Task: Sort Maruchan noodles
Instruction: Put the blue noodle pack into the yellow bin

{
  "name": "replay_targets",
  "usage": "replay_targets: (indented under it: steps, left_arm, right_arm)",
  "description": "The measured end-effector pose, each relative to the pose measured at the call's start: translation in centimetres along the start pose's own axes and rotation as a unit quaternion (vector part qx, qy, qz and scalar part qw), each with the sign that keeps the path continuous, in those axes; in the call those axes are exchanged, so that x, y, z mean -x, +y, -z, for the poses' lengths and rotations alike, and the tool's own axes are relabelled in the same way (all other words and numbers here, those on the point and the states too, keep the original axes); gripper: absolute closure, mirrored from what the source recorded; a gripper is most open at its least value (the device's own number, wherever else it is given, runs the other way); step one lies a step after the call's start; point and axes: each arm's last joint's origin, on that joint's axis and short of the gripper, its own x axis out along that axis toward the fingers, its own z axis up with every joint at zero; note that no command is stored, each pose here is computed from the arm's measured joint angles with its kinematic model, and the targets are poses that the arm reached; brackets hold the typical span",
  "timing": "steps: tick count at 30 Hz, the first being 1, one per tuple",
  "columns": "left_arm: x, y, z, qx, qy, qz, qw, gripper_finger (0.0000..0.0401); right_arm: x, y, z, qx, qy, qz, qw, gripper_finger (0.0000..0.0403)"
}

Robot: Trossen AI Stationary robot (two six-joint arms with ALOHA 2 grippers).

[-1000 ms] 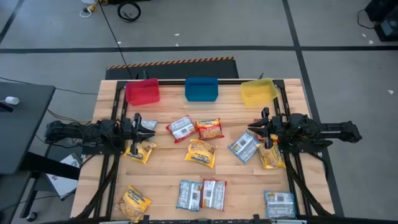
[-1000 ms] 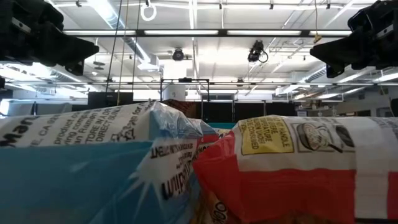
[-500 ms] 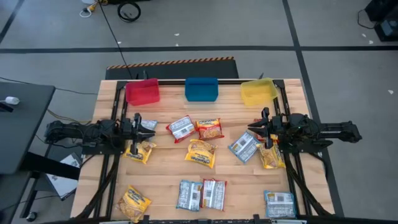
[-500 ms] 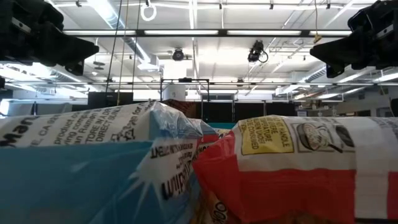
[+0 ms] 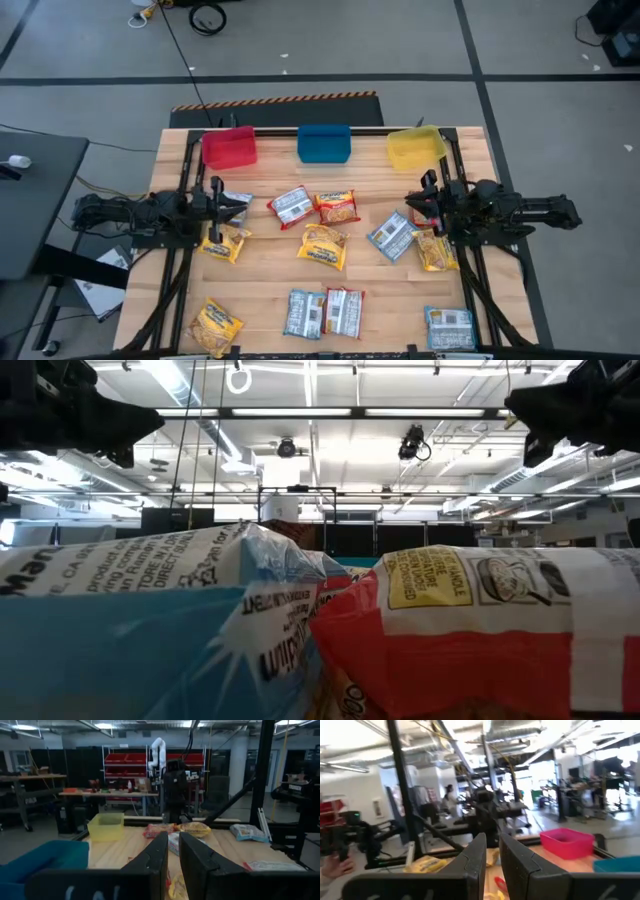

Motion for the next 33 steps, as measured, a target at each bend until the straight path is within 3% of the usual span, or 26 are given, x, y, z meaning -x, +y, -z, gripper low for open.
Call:
replay_targets:
  steps: [5, 8, 11, 24, 28, 33]
  left_arm:
    - [0.0, 0.0, 0.0, 0.019, 0.0, 0.0, 1.0, 0.0349]
    - [0.0, 0.0, 0.0, 0.018, 0.001, 0.0, 1.0, 0.0349]
    - [0.0, 0.0, 0.0, 0.018, 0.001, 0.0, 1.0, 0.0349]
    - [0.0, 0.0, 0.0, 0.018, 0.001, 0.0, 1.0, 0.0349]
    - [0.0, 0.0, 0.0, 0.018, 0.001, 0.0, 1.0, 0.0349]
    - [0.0, 0.0, 0.0, 0.018, 0.001, 0.0, 1.0, 0.0349]
  right_arm:
    - [-0.2, 0.1, -0.4, -0.033, -0.02, -0.008, 0.999, 0.0342]
    - [-0.8, 0.6, 0.1, -0.062, 0.023, -0.016, 0.998, 0.0344]
    - [-1.8, 1.3, 0.5, -0.081, 0.084, 0.014, 0.993, 0.0344]
    - [-7.9, 9.3, 2.3, -0.015, 0.284, 0.02, 0.958, 0.0345]
    - [-9.2, 12.5, 3.4, 0.008, 0.373, 0.005, 0.928, 0.0345]
    - [-9.3, 16.0, 4.2, 0.037, 0.516, 0.02, 0.856, 0.0344]
